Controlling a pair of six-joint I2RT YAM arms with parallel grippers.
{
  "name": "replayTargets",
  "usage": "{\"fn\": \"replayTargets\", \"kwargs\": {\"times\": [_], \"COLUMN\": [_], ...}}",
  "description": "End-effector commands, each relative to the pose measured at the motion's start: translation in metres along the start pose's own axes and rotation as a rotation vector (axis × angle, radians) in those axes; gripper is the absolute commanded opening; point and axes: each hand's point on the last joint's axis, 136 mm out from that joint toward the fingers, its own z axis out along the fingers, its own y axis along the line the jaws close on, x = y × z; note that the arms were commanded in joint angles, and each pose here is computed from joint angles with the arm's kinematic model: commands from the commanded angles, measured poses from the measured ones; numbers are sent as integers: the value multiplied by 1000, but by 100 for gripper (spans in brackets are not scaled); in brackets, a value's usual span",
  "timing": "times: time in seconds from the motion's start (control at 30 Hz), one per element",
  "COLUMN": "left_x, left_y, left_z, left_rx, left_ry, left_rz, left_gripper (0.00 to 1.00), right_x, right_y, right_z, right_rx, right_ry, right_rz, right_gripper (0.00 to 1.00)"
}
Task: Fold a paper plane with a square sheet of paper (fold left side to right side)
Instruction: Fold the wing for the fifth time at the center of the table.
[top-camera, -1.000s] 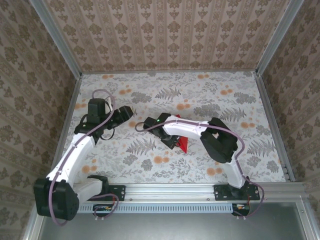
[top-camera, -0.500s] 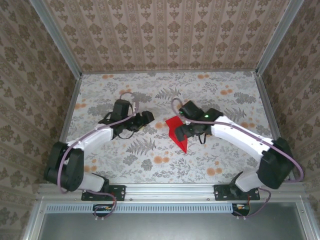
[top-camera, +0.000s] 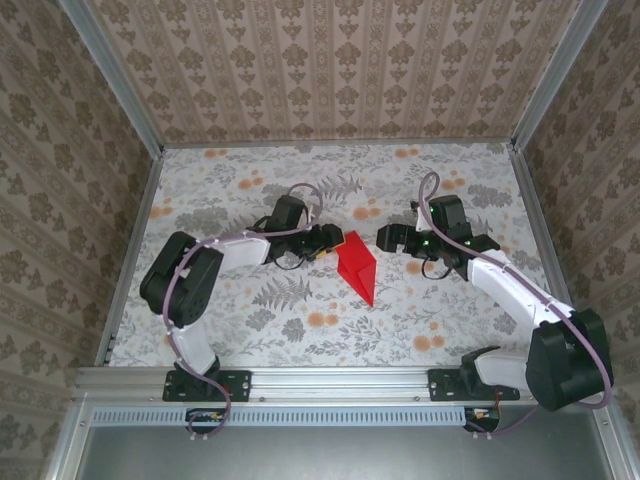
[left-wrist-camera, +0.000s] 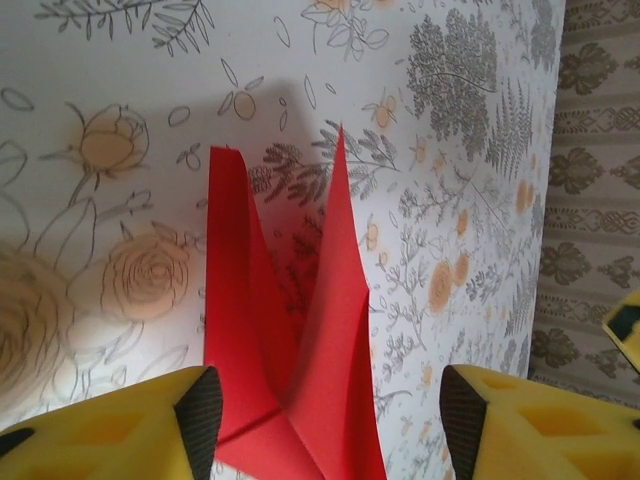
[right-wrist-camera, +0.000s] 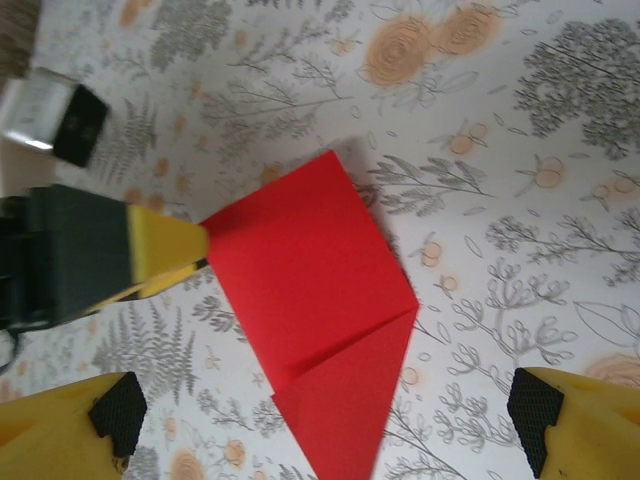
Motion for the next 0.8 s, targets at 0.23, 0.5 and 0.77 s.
{"fn": "replayTargets", "kwargs": {"times": [0.23,0.5,0.77], "left_x": [-10,11,25], "left_y": [-7,-19,-21], "left_z": [4,-16,-21], "left_rx": [23,158,238], "left_ry": [17,108,160], "left_rz": [127,274,338], "left_gripper": [13,3,2], "right_x": [6,14,19], "right_y": [11,12,9], "right_z": [32,60,87], "right_rx": [-226,-340,-454], "right_ry": [131,233,295], "right_rz": [0,-77,-91], "right_gripper": [71,70,64]}}
